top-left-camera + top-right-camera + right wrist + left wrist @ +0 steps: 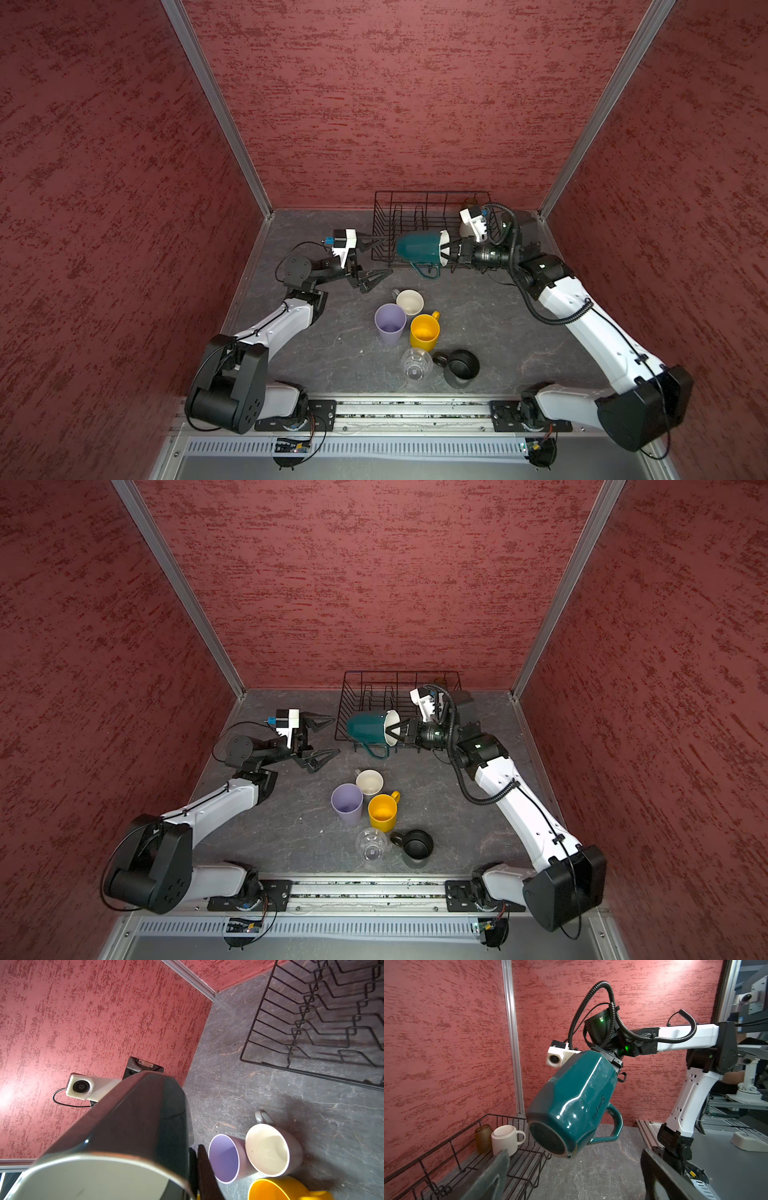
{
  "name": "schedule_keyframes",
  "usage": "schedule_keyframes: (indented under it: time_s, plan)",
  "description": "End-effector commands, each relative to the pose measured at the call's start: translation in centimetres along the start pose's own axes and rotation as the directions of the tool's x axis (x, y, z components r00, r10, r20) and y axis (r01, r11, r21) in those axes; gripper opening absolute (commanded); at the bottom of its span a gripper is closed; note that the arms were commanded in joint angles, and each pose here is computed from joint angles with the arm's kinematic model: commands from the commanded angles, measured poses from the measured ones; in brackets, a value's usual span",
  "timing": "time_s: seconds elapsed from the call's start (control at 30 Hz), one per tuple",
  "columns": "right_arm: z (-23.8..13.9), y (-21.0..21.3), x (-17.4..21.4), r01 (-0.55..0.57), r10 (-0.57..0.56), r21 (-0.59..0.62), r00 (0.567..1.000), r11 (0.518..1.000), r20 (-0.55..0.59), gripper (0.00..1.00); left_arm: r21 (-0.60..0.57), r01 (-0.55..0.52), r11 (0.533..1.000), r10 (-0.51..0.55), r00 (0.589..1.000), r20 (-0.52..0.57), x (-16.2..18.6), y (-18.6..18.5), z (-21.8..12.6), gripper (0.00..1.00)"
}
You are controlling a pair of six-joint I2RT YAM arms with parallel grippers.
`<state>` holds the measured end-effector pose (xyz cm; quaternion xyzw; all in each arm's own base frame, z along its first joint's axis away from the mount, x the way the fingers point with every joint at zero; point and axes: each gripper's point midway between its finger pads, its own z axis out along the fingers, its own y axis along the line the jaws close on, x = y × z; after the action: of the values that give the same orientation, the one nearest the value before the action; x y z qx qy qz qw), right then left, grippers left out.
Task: Load the cups into the dish rack
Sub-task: 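Carry the green mug toward the left gripper while the left reaches toward it, then grasp the green mug's body with the left gripper beside the right gripper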
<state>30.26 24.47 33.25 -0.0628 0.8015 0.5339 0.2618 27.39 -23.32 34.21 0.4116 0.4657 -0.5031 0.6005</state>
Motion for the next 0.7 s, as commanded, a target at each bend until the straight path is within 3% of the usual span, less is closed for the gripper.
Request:
schedule_keyframes:
  time_s: [0.0,0.3,0.67]
  plan:
    - [-0.4,3.2,-0.9,0.103,-0.1,-0.119,0.995,0.988,0.029,0.0,0.098,-0.046,0.994,0.044,0.999,0.021,-1.2,-1.7,0.8,0.99]
    - [0.4,3.1,0.3,0.101,-0.103,-0.146,0.995,0.984,-0.005,0.0,0.115,-0.028,0.993,0.024,0.999,0.031,-1.1,-1.5,1.9,1.0]
    - [0.1,4.2,0.8,0.117,-0.119,-0.17,0.993,0.978,-0.003,0.0,0.017,-0.025,1.0,0.025,0.999,0.043,-0.6,0.4,1.9,1.0]
